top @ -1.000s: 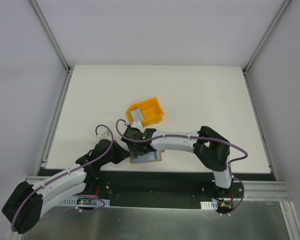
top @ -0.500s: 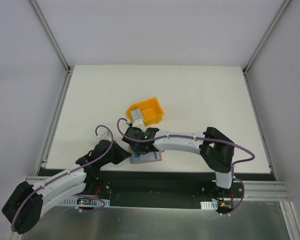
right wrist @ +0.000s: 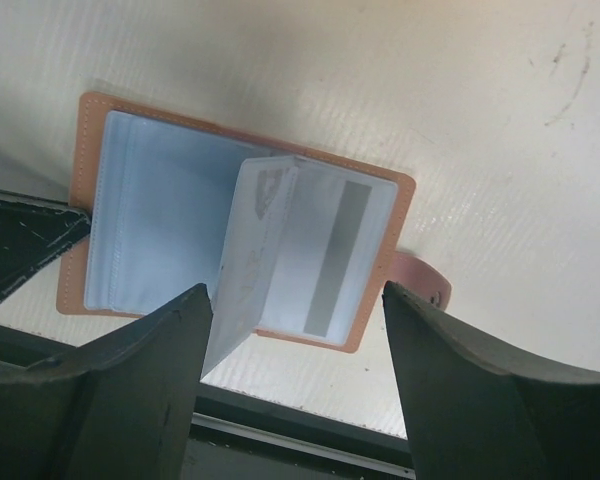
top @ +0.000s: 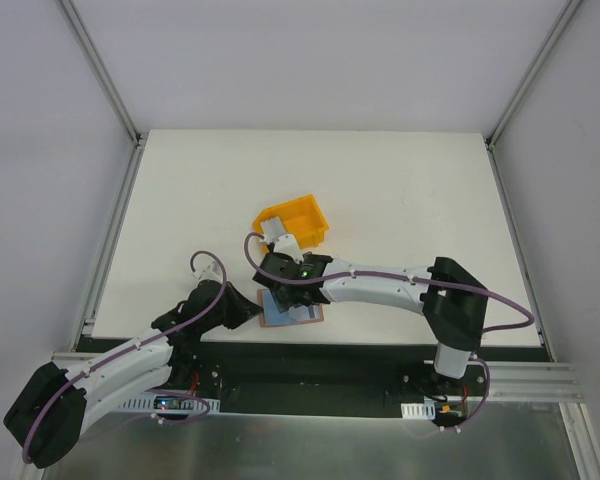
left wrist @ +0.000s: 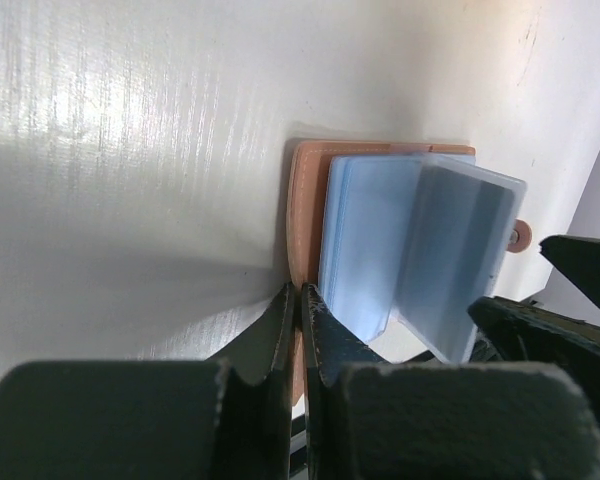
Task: Put the credit cards into the card holder
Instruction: Turn over the card slot in the card holder.
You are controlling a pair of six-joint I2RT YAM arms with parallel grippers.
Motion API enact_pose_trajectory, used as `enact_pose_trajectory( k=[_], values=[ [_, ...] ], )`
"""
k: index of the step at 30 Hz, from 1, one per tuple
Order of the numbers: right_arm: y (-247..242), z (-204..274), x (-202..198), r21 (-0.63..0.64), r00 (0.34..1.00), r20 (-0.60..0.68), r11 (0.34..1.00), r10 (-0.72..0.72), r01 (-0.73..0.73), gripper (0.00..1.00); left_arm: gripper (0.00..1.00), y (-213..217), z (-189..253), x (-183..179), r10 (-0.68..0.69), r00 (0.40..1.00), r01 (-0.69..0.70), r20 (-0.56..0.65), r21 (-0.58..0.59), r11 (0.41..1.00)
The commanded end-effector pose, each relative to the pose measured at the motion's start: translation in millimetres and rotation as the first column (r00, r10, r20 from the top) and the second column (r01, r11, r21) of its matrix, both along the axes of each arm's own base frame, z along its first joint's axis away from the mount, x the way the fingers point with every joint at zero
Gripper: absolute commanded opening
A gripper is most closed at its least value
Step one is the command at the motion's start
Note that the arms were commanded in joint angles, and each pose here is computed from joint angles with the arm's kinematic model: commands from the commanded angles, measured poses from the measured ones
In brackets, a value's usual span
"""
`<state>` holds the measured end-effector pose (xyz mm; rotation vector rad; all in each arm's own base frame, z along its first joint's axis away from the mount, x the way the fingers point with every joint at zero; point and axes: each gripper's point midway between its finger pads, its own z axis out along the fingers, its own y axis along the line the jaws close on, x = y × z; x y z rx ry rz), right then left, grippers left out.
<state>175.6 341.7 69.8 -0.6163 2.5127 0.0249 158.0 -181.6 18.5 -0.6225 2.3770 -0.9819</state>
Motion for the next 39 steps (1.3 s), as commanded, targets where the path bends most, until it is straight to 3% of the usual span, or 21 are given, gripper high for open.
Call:
enact_pose_trajectory(
  k=[1,16,23,27,30,39],
  values=[
    [-21,20,2,0.000,0.998,0.040,0.999,-0.039,0.039,0.71,0.00,3,-7,-1,0.011,1.000,-0.011,-0.009,0.023,1.000],
    [-45,13,3,0.002,0.996,0.027,0.996,-0.089,0.089,0.71,0.00,4,-8,-1,0.011,1.000,-0.010,-0.020,0.032,0.999],
    [-38,14,2,0.064,0.997,0.002,0.995,-0.079,0.079,0.69,0.00,4,-10,-2,0.015,1.000,-0.014,-0.026,0.034,0.999],
    [-31,11,0,0.126,0.998,-0.030,0.990,-0.061,0.064,0.63,0.00,6,-12,-2,0.033,0.999,-0.032,-0.039,0.036,0.999],
    [-25,9,-1,0.178,0.997,-0.061,0.983,-0.042,0.052,0.53,0.00,6,-12,-1,0.042,0.998,-0.041,-0.044,0.032,0.999],
    [-31,-3,10,0.217,0.989,-0.138,0.972,-0.058,0.088,0.48,0.00,12,-20,1,0.151,0.984,-0.152,-0.099,0.005,0.988]
  ],
)
